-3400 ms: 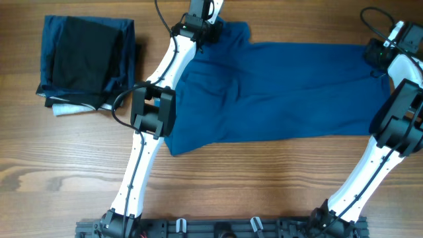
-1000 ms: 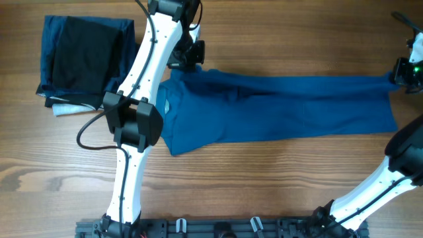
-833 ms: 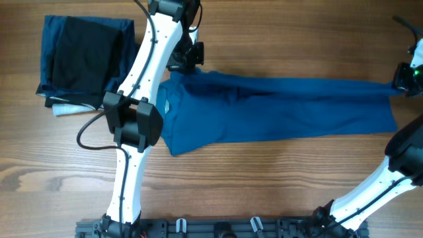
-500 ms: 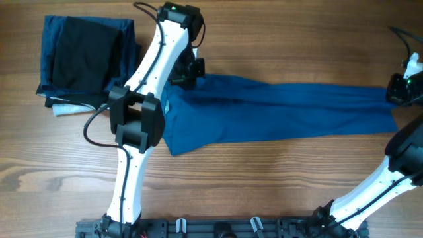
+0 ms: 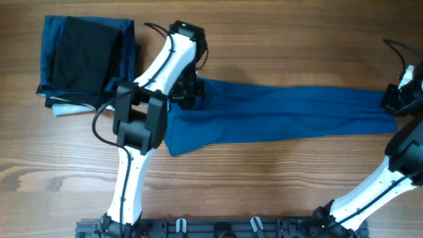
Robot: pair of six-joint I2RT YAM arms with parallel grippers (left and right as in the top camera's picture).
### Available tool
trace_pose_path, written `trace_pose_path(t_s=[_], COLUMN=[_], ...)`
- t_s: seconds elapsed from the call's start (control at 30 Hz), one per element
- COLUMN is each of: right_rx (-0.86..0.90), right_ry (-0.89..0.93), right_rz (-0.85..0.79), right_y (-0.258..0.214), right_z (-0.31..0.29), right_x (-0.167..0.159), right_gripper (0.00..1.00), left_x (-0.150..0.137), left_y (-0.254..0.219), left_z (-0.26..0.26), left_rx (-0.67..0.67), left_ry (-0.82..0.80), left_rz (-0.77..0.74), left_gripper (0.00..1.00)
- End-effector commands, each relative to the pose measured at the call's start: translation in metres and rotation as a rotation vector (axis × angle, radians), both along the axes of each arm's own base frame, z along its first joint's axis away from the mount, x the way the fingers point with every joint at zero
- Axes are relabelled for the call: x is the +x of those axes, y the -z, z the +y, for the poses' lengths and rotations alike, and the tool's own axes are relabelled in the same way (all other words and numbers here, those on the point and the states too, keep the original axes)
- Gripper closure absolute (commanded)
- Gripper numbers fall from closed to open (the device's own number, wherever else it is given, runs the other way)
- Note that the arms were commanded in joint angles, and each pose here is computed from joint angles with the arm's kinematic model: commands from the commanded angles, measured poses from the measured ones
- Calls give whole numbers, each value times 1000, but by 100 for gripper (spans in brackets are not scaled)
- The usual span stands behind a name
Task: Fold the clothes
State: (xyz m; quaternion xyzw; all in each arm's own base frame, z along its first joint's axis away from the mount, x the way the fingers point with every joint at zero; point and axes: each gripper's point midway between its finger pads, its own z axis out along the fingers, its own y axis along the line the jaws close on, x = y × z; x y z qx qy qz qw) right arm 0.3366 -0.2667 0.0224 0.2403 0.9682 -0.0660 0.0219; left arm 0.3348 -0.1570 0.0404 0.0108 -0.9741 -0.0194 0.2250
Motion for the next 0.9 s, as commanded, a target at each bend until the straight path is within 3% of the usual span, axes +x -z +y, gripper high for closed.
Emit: trace_pose_path(t_s=[0.0,0.5,0.53,0.57,0.6,0.63,0.67,0.77,0.87], right_rx=[-73,-89,-88,-93,-99,-102,-91,-55,63], right_ry=[34,36,36,36,36,35,30,14,-57], right_rz=[-9,-37,-36,-43,-53,-74,-105,-205,-337], right_y=[-3,-4,-4,-7,-10,-19,-29,-60,-93], right_z=[-18,-22,-22,-23,-25,-27,-27,-22,1], right_x=[-2,4,4,5,8,14,21,41,62], right_gripper=[96,96,91,60,50,44,41,32,31], left_x=[11,3,1,-4,-7,-14,-17,-19,-16], left_y=[-6,-4,-3,0,1,4,4,1,-13], left_z=[34,25,25,25,24,21,18,11,11], left_rx=[50,48,51,51,43,8,-18,-67,-74], left_ry=[-60,-17,-15,-13,-12,6,14,11,2], left_rz=[-23,-8,0,19,36,66,81,91,45], left_gripper=[96,96,96,88,80,64,57,50,44])
